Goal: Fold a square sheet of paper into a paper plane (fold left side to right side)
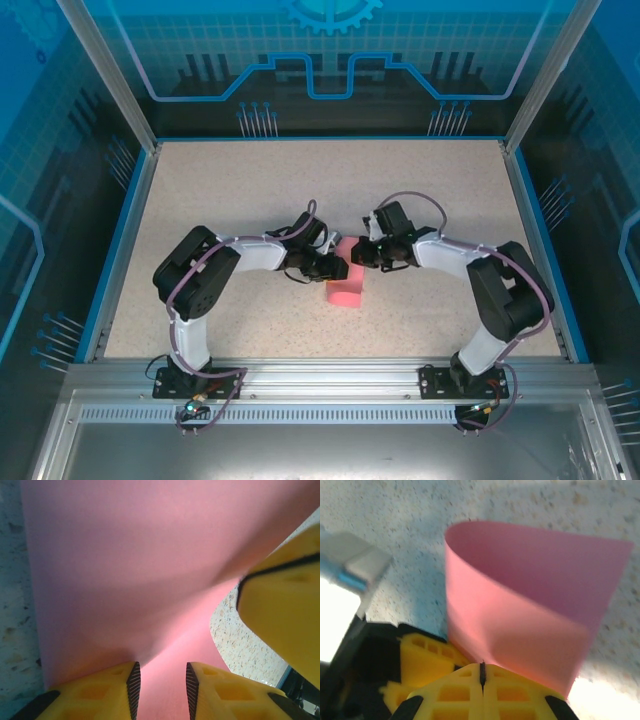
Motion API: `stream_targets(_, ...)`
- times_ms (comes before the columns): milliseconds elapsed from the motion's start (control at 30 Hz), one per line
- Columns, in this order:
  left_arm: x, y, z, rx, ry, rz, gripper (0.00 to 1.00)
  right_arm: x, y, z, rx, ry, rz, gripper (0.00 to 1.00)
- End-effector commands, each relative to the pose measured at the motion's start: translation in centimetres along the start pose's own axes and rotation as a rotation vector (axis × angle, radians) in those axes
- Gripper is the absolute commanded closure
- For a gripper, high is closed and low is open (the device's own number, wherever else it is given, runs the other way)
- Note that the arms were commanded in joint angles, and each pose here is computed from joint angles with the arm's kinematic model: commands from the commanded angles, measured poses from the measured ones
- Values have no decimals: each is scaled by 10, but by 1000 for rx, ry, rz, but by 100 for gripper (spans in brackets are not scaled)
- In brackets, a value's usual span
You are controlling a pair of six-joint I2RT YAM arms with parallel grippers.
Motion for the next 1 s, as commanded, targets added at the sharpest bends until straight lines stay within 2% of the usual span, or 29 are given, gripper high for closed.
stream_targets(0,-10,-33,29,77,97,88,67,-13,9,4,11,22,21,96)
stream_targets(433,-1,-52,26,32,74,116,66,-40,-6,-39,-87,-191,152,97)
stream_targets(967,14,-114,12,-20,17,214,66,-44,-8,-51,-97,-238,182,97)
Point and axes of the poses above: each hand's point on the last joint's axis, 136 mm out from that joint toward the fingers, its own x axis back along the fingers, its own z axis along the line the jaws close on, y = z × x, the point moved 2 cm from there along x, back along the fingers, and after that the axes turned 5 degrees about -x, right-handed, at the moved point
